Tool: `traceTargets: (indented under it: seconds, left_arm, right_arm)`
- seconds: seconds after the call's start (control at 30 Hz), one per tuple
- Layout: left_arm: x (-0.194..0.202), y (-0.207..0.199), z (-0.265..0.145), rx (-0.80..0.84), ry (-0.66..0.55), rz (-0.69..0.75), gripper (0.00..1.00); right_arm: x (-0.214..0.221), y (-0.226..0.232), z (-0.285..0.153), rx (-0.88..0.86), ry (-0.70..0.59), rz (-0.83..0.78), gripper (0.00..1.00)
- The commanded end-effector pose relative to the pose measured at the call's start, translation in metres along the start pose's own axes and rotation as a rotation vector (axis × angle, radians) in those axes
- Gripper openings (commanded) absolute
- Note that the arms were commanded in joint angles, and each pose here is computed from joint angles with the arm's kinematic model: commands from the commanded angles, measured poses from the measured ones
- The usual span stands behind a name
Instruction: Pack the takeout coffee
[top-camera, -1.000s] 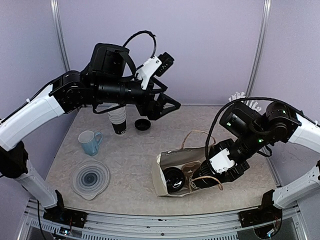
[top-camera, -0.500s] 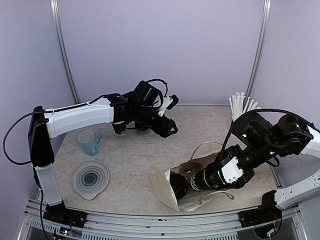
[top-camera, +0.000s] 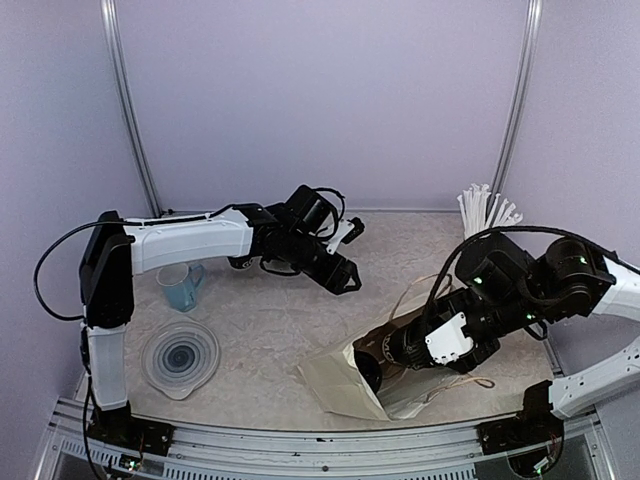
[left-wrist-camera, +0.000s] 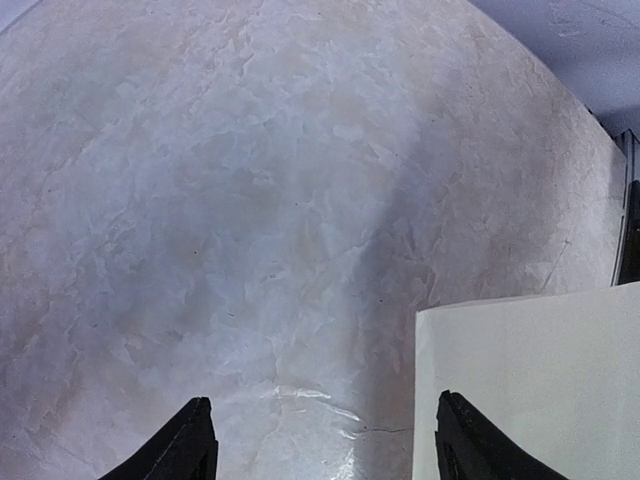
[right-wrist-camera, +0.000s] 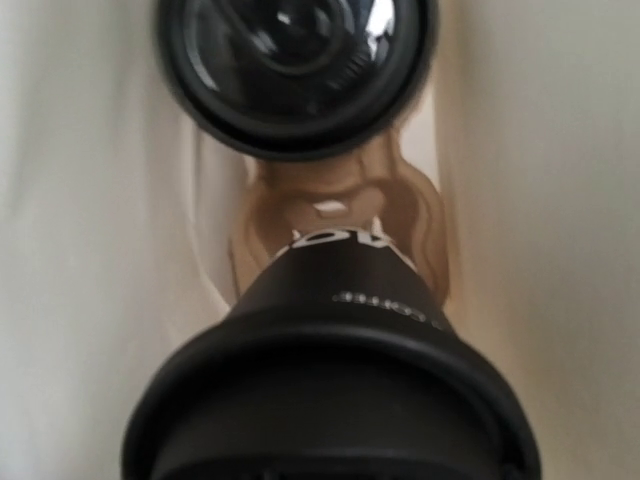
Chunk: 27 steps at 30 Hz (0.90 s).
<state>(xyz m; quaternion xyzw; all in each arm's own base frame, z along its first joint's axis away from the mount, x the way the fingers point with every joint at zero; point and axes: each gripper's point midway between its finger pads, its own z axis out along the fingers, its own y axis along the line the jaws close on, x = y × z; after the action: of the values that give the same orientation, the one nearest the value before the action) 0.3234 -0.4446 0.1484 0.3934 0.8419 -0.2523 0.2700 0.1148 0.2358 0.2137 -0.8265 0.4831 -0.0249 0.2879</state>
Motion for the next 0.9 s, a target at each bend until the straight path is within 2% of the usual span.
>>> traceTargets:
  seconds: [0.0,0.57,0.87]
  left_arm:
    - [0.014,-0.006,0.011,0.071,0.037,-0.04,0.73]
    - [0.025,-0.008,0.013,0.086,0.044,-0.05,0.72]
    - [0.03,-0.01,0.013,0.098,0.056,-0.046,0.72]
  right_arm:
    - [0.004,-0.014,0.004,0.068,0.049,0.055,0.43]
    - [-0.006,0.004,0.029,-0.031,0.012,-0.011,0.45]
    - [-0.006,0.002,0.038,-0.013,0.01,-0.032,0.45]
